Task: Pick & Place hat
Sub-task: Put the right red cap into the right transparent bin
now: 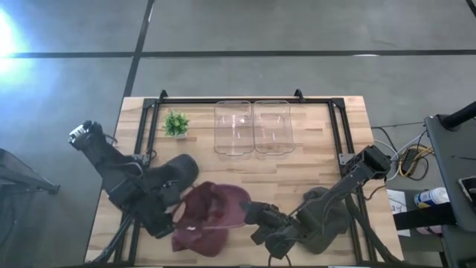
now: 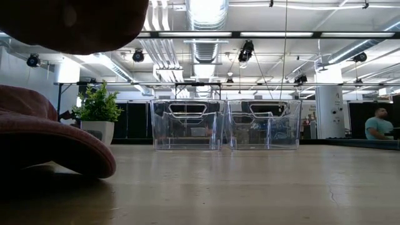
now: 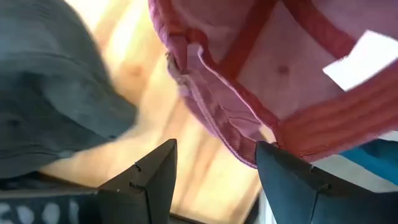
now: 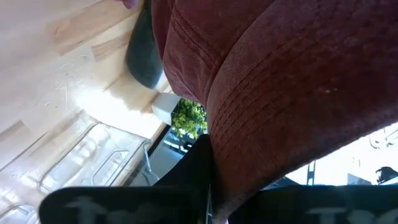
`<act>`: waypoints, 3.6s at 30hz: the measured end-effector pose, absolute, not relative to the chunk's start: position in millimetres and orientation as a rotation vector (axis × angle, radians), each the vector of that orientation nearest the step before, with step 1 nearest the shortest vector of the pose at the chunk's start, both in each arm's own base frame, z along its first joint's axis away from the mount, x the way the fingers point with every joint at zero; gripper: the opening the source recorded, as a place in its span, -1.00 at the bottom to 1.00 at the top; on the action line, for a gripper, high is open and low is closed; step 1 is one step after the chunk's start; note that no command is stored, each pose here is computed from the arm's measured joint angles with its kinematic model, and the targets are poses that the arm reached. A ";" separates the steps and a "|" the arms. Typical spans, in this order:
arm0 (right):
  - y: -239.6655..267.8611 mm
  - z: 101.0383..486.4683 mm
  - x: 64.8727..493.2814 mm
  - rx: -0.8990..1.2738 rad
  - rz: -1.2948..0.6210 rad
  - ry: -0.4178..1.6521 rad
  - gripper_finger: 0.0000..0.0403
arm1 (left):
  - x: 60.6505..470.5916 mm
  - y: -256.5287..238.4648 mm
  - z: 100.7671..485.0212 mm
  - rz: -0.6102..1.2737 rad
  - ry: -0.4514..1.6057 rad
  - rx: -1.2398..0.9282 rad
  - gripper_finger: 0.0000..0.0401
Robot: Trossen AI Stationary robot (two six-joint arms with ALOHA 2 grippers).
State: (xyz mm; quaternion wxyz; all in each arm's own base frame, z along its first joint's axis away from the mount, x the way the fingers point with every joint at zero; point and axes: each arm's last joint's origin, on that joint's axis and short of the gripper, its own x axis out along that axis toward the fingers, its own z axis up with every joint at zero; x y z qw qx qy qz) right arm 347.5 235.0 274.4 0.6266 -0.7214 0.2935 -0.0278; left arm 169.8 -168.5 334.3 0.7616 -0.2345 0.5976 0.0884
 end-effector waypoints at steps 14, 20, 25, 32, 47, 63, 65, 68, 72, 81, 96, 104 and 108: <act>234.4 272.3 346.8 -1.641 -0.069 0.679 -0.91 | 163.4 -170.3 382.2 0.283 0.830 -0.486 0.05; 232.5 273.6 346.2 -1.637 -0.156 0.702 -0.91 | 150.9 -183.6 359.2 0.281 0.998 -0.529 0.05; 232.7 273.6 346.1 -1.627 -0.156 0.699 -0.91 | 144.1 -189.9 336.4 0.368 0.954 -0.558 0.05; 233.4 273.5 345.5 -1.636 -0.147 0.697 -0.91 | 145.7 -191.3 316.8 0.405 0.885 -0.544 0.05; 239.1 269.4 355.4 -1.624 -0.041 0.624 -0.91 | 198.8 -189.4 292.0 0.325 0.532 -0.568 0.05; 232.7 219.3 383.4 -1.676 0.071 0.702 -0.85 | 232.3 -183.2 232.7 0.191 0.582 -0.611 0.05; 230.6 219.5 385.0 -1.681 0.069 0.704 -0.83 | 240.6 -183.6 220.9 0.157 0.611 -0.623 0.05; 229.4 223.5 386.1 -1.667 0.052 0.690 -0.79 | 249.7 -183.7 207.1 0.167 0.644 -0.611 0.05; 229.3 228.2 385.0 -1.645 0.041 0.681 -0.75 | 260.5 -180.5 197.9 0.186 0.656 -0.549 0.05; 225.9 215.5 377.6 -1.589 0.056 0.748 -0.66 | 277.1 -165.8 190.8 0.219 0.637 -0.485 0.05; 223.9 209.0 369.2 -1.491 0.044 0.819 -0.48 | 288.4 -167.2 198.7 0.230 0.579 -0.480 0.05; 225.0 209.9 369.9 -1.415 0.010 0.800 -0.32 | 295.4 -166.4 177.1 0.238 0.651 -0.480 0.05; 223.2 205.0 362.9 -1.425 0.025 0.861 -0.25 | 295.2 -166.0 182.3 0.239 0.635 -0.509 0.05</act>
